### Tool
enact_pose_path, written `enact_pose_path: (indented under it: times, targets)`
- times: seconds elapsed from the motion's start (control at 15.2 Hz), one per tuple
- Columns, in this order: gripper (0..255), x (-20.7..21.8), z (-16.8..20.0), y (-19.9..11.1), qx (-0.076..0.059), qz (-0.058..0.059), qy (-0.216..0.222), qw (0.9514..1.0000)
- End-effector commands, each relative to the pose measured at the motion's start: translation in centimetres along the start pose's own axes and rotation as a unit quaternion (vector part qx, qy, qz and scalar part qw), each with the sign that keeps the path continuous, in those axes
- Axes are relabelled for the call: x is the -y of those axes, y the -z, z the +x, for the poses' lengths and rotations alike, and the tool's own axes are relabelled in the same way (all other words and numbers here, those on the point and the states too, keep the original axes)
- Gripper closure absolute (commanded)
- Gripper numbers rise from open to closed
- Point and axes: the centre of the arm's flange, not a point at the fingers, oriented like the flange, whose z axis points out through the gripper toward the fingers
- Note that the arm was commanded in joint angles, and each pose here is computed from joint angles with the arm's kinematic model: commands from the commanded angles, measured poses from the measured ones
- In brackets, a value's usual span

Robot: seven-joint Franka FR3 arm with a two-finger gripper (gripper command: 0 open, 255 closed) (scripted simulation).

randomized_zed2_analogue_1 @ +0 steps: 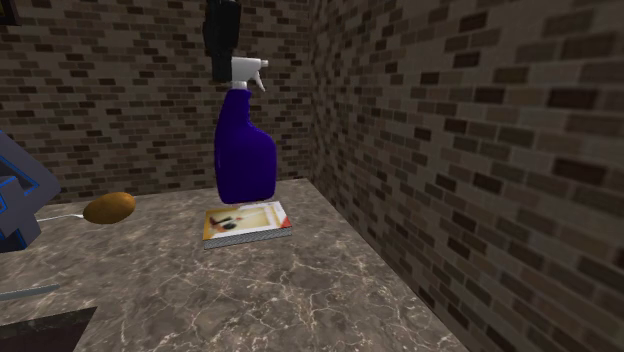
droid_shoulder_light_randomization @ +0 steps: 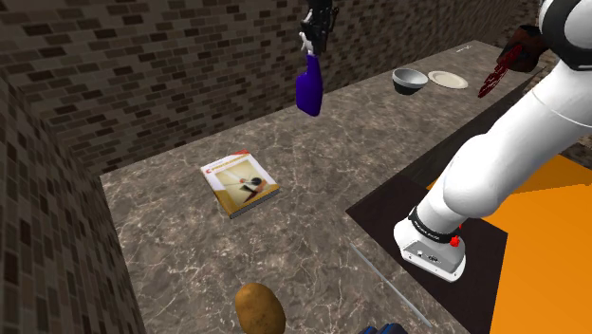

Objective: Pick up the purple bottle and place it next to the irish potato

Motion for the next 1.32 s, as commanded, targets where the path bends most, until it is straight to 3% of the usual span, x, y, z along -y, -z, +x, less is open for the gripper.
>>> enact_pose_path:
  times: [0.0, 1.25]
  targets:
    - [255, 2.1, -1.9, 0.5, 0.0, 0.0, -0.001, 1.0]
    - [255, 19.8, -18.7, 6.4, 0.0, 0.0, -0.001, 1.0]
